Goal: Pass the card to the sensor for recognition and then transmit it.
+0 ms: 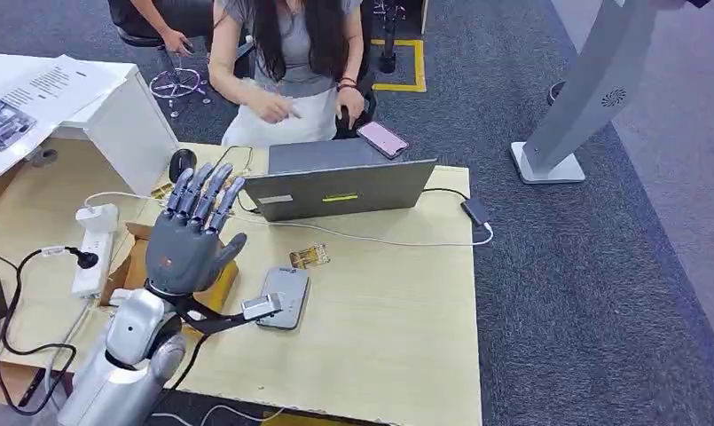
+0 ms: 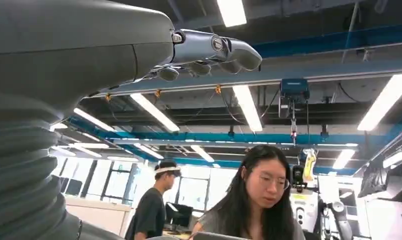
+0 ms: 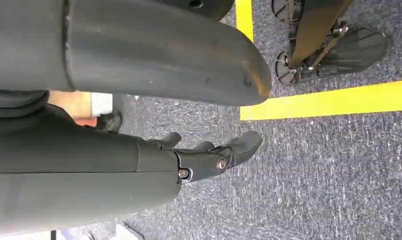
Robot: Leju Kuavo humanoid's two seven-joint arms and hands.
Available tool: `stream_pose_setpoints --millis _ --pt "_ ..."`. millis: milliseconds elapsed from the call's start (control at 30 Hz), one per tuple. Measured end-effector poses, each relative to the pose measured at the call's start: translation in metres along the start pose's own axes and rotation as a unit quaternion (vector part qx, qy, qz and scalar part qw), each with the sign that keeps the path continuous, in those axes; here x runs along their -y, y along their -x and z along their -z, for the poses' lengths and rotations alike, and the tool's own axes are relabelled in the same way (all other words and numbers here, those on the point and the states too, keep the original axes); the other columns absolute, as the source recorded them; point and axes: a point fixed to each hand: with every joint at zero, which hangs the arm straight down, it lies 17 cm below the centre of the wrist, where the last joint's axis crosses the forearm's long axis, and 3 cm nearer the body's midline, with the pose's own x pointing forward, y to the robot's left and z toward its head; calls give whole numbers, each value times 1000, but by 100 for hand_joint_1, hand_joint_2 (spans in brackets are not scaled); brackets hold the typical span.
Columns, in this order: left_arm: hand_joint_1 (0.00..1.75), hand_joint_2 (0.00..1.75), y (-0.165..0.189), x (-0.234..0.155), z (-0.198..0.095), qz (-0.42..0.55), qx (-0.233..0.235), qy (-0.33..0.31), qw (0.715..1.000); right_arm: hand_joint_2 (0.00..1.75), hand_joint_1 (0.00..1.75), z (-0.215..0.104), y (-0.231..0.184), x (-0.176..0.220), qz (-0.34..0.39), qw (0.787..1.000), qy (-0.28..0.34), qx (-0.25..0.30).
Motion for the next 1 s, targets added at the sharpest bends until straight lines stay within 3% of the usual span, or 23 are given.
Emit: stream_pose_setpoints --millis 100,267,367,467,633,833,1000 --pt "0 175 -7 1 -29 4 11 13 1000 0 0 0 1 0 10 1000 -2 -1" --pt "0 175 -11 23 -112 -10 15 108 994 0 0 1 3 2 24 1000 -4 -2" --pt "0 175 -7 28 -160 -12 -3 160 987 0 0 1 3 4 27 1000 -8 -3" --pt "0 175 -1 28 -188 -14 -22 193 981 0 0 2 3 7 30 1000 -7 -2" --pt "0 175 6 30 -206 -18 -37 221 974 0 0 2 2 9 33 999 -11 0" --pt "0 175 12 40 -208 -16 -41 239 970 0 0 2 2 9 34 999 -11 -3" --pt "0 175 41 59 -200 -9 -65 245 967 0 0 2 1 9 20 1000 -10 -2"
